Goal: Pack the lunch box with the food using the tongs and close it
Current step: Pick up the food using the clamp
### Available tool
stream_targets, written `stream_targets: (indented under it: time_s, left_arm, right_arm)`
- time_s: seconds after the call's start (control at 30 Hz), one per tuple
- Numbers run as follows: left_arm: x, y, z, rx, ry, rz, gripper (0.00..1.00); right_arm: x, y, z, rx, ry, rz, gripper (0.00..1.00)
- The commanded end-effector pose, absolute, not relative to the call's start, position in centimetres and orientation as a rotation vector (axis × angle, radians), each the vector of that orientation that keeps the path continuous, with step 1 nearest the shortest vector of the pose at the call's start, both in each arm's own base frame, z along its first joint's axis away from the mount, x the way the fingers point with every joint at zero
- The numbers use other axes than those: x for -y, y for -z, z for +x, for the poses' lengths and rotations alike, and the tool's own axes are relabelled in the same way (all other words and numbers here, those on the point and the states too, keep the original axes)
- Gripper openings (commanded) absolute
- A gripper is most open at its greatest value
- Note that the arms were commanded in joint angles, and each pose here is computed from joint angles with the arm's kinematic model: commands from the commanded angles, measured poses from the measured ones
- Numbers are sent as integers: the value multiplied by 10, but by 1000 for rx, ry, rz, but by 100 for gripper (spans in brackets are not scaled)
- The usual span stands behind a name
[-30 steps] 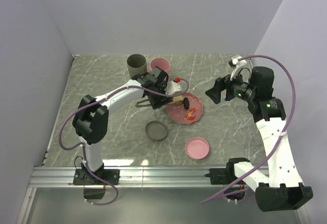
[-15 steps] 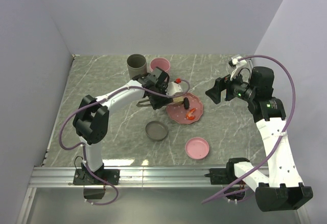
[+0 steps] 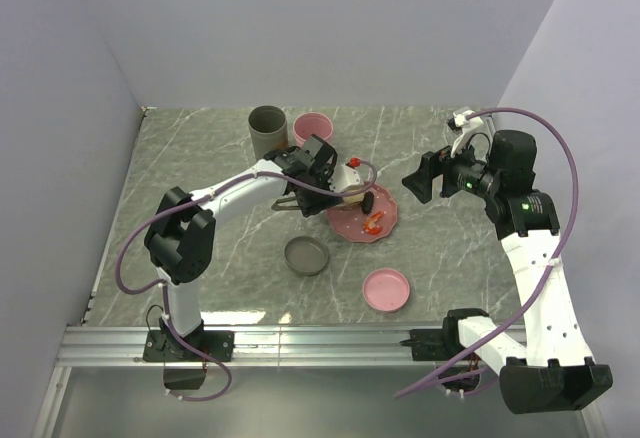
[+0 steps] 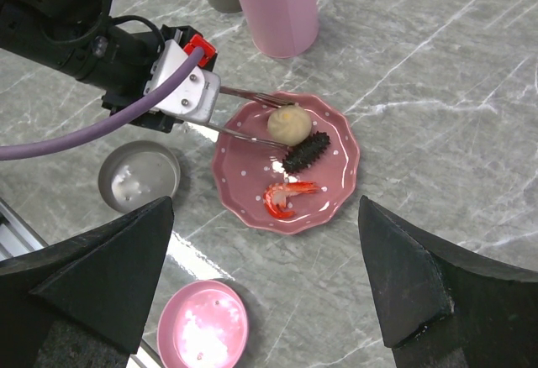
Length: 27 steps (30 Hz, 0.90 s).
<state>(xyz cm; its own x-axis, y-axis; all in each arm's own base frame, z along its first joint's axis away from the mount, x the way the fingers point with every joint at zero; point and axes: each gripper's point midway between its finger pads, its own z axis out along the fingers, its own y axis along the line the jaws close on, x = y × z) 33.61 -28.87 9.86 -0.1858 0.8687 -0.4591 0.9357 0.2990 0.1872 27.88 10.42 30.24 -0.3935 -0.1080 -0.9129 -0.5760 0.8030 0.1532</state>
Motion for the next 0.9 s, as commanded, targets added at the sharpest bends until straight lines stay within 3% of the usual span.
stream_targets:
  time_s: [0.0, 0.2, 0.6, 0.87]
  left_arm:
    - [296, -101, 339, -2068, 189, 1615, 58]
    - [301, -98, 344, -2080, 199, 1593, 58]
    - [296, -113, 339, -2080, 199, 1552, 41]
    - [284, -146, 324, -2067, 214, 1474, 38]
  right_arm:
    - [-102, -311, 277, -1898, -542, -522, 97]
    - [-102, -309, 277, -1900, -535, -523, 97]
    - [-102, -309, 277, -1911, -539, -528, 97]
    - [-101, -314, 275, -1903, -537, -525, 97]
